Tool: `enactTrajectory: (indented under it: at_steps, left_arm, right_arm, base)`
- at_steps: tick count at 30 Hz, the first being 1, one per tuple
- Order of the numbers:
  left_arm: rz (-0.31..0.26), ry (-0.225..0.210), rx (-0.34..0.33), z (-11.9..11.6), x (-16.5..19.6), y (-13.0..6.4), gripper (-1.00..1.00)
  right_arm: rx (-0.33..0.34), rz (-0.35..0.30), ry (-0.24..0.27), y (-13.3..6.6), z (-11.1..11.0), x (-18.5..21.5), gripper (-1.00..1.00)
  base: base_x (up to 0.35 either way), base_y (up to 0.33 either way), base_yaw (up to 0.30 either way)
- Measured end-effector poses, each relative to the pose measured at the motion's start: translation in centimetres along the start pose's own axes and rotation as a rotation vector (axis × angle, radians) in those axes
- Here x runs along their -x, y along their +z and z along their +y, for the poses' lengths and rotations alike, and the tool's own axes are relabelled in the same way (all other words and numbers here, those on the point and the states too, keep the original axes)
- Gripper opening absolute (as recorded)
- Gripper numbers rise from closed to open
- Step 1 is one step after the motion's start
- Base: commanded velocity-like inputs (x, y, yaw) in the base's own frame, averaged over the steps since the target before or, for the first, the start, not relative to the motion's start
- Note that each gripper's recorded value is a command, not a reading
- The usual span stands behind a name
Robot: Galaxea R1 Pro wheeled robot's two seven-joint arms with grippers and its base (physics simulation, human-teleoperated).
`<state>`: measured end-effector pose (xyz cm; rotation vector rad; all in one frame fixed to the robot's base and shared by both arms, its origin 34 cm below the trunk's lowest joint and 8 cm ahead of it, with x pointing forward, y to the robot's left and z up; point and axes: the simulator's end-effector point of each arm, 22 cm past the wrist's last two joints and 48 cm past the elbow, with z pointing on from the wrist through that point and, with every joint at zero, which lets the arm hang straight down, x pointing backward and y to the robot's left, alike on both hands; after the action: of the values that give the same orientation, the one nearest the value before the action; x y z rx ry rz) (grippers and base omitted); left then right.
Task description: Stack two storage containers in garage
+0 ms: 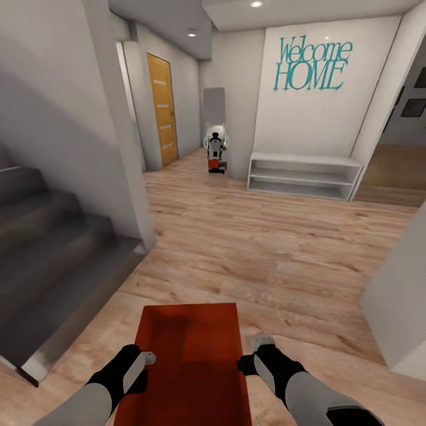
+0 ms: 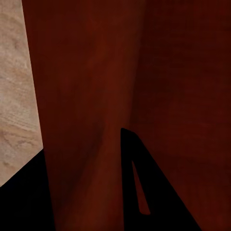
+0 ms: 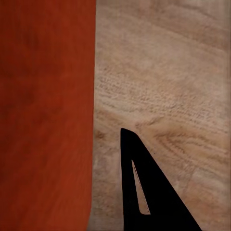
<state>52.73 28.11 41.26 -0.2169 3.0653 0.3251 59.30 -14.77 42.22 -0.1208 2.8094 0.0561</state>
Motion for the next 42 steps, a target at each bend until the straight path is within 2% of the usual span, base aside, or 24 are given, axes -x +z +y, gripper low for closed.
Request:
enactTrajectory:
  at_steps: [42]
  left_arm:
    - [-0.001, 0.001, -0.003, 0.0, 0.06, 0.0, -1.0]
  right_arm:
    - [0.0, -0.005, -0.002, -0.08, 0.02, 0.29, -1.0]
  base:
    - [0.341, 0.0, 0.0]
